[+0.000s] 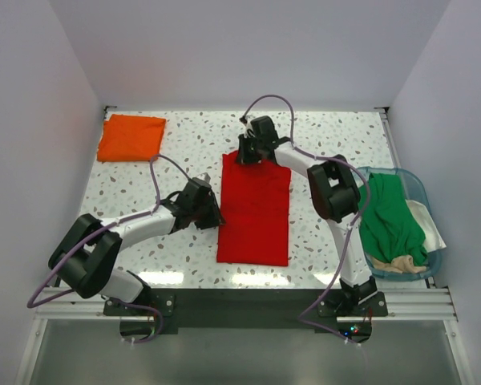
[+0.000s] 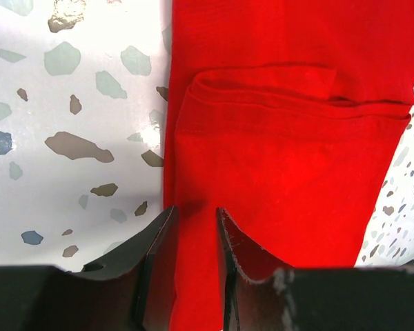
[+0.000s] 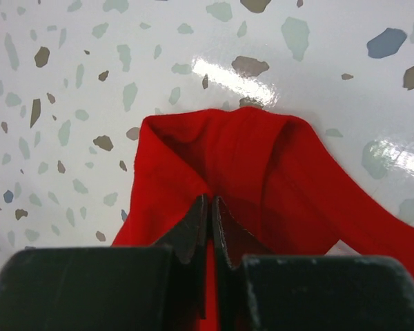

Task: Fold and stack the t-shirts
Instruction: Fold the tshirt

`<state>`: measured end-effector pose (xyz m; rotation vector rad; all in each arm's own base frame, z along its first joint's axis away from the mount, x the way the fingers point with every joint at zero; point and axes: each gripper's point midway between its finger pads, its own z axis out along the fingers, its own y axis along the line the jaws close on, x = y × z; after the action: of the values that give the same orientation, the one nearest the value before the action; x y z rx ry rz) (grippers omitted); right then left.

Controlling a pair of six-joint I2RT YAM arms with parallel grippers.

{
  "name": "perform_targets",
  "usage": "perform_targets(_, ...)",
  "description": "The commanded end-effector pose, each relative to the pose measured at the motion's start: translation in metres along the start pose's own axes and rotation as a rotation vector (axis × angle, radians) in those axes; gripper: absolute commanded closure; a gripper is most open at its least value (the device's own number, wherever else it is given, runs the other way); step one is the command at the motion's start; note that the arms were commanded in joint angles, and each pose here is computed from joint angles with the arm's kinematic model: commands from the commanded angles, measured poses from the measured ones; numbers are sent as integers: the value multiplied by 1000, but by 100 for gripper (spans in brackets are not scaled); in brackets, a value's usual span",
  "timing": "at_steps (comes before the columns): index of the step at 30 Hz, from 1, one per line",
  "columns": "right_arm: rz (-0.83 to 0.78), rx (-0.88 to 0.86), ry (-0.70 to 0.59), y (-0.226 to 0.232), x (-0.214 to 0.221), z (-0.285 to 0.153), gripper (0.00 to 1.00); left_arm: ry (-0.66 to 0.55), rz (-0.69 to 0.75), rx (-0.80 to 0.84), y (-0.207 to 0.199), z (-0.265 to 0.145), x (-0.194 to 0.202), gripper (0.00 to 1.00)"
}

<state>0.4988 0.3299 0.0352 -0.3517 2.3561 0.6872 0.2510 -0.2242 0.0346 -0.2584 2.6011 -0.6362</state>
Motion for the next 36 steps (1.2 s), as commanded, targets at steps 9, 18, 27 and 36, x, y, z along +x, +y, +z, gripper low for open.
perform_targets(9,5,130,-112,-4,-41,-46,100,-17,8,25,-3,4,-6,68)
perform_targets(18,23,215,-43,-29,-11,-32,100,-11,8,24,-2,5,-4,69)
perform_targets(27,20,229,-2,-37,5,-19,99,-20,6,40,-6,4,-7,67)
perform_targets(36,10,226,21,-42,11,-2,97,-27,17,61,-12,1,-9,65)
